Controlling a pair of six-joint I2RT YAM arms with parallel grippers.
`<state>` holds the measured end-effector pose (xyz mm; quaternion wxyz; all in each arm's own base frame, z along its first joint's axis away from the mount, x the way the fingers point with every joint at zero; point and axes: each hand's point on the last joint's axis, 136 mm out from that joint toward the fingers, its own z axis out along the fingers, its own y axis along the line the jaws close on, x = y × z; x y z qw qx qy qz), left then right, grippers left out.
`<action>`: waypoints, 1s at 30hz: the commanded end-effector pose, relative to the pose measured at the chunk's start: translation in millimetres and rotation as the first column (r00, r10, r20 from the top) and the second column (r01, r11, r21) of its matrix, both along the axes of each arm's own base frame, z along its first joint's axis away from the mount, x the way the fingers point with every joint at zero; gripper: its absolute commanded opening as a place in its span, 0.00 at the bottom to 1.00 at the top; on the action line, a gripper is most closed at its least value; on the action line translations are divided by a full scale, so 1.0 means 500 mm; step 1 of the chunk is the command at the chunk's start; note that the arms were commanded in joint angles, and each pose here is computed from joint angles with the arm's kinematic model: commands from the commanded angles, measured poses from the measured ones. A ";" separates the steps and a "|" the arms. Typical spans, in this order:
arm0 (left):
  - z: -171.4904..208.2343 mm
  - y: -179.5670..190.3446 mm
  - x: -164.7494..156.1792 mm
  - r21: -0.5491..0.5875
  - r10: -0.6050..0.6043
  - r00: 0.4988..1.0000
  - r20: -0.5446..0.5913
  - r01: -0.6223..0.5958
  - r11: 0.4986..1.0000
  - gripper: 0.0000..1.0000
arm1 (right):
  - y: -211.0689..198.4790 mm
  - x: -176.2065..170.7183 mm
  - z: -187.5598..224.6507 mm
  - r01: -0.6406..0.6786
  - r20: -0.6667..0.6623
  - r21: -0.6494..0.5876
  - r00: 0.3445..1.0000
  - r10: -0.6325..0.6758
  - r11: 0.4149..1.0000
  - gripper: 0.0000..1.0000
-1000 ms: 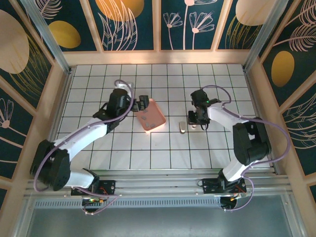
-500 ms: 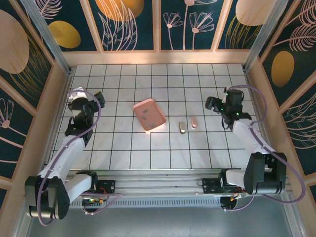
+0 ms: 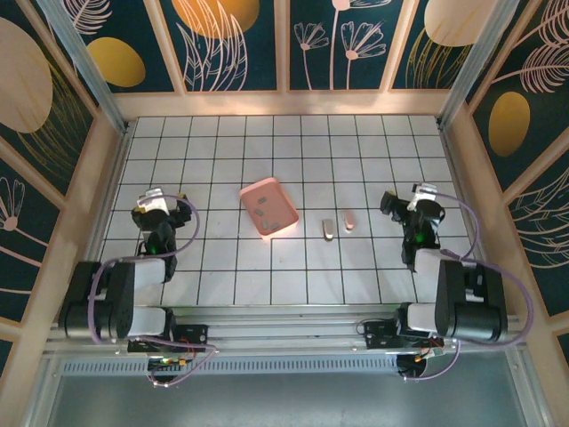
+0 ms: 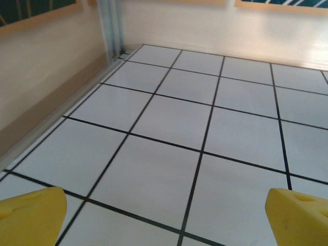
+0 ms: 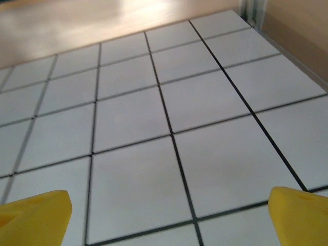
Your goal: Load the staples into the stapler
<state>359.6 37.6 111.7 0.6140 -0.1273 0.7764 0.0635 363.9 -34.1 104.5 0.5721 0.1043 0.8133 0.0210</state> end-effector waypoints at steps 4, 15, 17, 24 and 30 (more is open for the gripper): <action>0.058 0.020 0.011 -0.003 0.052 0.980 0.194 -0.052 0.999 0.99 | -0.008 0.021 0.071 -0.016 0.219 0.034 0.976 0.008 0.999 0.99; 0.054 0.007 0.016 0.012 0.014 0.985 0.169 -0.016 1.000 0.99 | 0.058 0.025 0.041 -0.126 0.231 -0.064 0.963 0.137 0.990 0.99; 0.054 0.007 0.016 0.012 0.013 0.986 0.169 -0.015 1.000 0.99 | 0.058 0.025 0.043 -0.127 0.236 -0.063 0.962 0.138 0.990 0.99; 0.054 0.007 0.016 0.012 0.012 0.986 0.168 -0.015 1.000 0.99 | 0.057 0.023 0.044 -0.133 0.241 -0.057 0.960 0.142 0.990 0.99; 0.054 0.007 0.016 0.012 0.012 0.986 0.169 -0.014 1.000 0.99 | 0.058 0.023 0.043 -0.134 0.240 -0.056 0.960 0.144 0.989 0.99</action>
